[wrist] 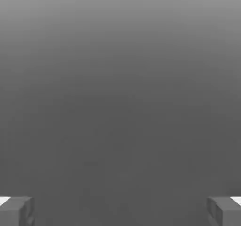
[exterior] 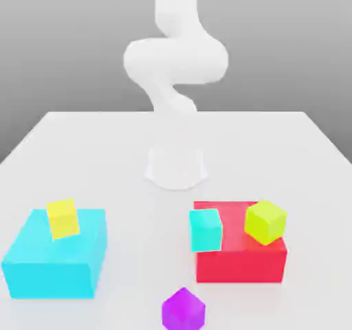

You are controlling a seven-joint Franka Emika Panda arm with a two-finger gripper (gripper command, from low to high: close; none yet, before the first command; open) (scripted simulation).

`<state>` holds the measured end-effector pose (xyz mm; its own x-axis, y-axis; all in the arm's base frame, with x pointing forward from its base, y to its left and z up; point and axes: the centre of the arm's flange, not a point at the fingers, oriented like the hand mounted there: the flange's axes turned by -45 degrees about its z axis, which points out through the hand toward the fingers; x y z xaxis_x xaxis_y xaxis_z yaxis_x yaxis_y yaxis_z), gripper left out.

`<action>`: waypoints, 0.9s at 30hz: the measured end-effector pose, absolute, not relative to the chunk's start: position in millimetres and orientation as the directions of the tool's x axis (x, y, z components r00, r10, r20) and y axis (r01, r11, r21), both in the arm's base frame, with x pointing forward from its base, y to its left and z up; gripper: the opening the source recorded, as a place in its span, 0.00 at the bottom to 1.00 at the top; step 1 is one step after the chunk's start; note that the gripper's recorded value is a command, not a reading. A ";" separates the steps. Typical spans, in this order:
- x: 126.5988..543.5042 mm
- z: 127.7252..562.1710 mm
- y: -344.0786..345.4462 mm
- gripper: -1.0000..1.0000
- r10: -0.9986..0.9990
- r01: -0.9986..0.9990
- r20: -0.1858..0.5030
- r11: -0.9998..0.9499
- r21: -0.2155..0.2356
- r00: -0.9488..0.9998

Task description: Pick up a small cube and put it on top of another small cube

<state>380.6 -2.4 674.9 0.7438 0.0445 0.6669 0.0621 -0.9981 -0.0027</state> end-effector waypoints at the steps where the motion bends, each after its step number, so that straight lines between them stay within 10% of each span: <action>1: 394.5 658.5 -2.6 0.50 0.071 0.093 0.645 -0.996 0.000 0.761; 14: 498.7 428.0 13.8 0.50 0.400 0.425 0.349 -0.905 0.006 0.847; 27: 485.6 200.6 13.7 0.50 0.684 0.684 0.016 -0.729 0.002 0.729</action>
<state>485.6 13.7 200.6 0.7290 0.6843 0.0165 0.6844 -0.7291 0.0024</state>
